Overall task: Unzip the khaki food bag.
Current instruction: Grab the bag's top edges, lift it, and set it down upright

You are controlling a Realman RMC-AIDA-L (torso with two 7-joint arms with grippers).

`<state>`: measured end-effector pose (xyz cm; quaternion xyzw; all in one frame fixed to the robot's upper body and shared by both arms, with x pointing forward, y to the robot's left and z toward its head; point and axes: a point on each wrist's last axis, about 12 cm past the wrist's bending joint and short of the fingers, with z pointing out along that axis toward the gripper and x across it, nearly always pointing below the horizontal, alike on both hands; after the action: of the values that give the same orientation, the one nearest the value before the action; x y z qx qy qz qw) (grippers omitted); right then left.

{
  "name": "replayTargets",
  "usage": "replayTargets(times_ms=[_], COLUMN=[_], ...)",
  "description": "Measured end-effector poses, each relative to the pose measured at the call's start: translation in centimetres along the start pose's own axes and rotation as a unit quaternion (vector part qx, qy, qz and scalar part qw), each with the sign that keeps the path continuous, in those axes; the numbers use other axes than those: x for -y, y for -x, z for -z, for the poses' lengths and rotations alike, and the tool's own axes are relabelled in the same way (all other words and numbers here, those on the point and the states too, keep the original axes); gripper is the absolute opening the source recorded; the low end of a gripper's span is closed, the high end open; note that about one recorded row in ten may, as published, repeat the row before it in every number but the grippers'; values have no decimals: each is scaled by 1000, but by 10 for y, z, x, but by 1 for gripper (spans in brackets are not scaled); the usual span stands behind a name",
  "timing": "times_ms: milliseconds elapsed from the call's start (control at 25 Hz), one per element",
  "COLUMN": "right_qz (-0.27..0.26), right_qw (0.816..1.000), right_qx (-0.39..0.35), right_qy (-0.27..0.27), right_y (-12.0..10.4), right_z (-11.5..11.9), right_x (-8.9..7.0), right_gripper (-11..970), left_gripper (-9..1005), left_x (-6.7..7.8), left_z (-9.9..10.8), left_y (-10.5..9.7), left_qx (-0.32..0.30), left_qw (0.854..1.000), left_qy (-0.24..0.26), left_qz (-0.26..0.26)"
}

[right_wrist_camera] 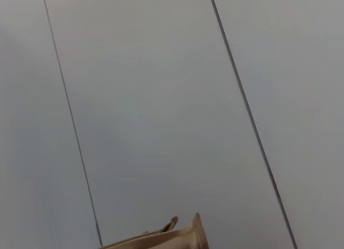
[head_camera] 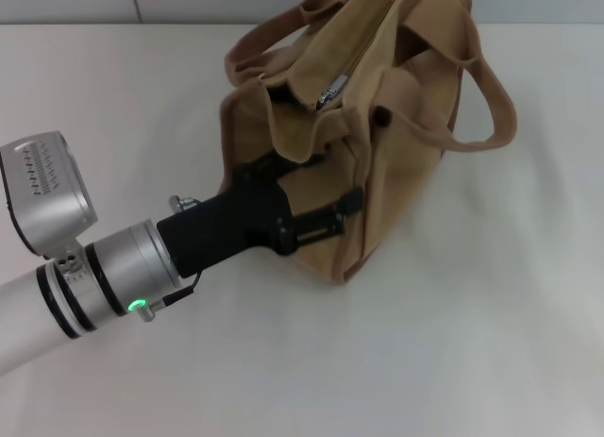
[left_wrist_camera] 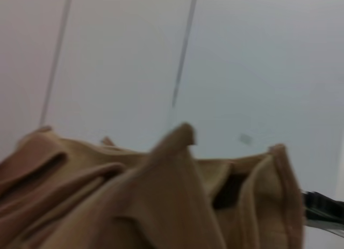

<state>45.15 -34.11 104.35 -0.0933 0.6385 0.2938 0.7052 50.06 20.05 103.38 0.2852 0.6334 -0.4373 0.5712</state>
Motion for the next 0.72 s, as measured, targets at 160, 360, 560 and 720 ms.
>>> replayTargets(times_ms=[160, 360, 560, 720], right_qz=[-1, -2, -5, -5], right_qw=[1000, 1000, 1000, 1000], right_qx=[1, -1, 0, 0], right_qy=[-1, -6, -12, -13], right_y=[-1, -2, -2, -2], right_z=[0, -1, -1, -1], right_x=[-1, 0, 1, 1], right_gripper=[793, 793, 793, 793], left_gripper=[862, 862, 863, 863], left_x=[-2, -7, -24, -41], left_z=[-1, -3, -4, 5], left_y=[0, -1, 4, 12], left_qx=[16, 8, 3, 6], left_qw=[999, 999, 996, 992], left_qy=[28, 47, 91, 125], left_qz=[3, 7, 5, 6])
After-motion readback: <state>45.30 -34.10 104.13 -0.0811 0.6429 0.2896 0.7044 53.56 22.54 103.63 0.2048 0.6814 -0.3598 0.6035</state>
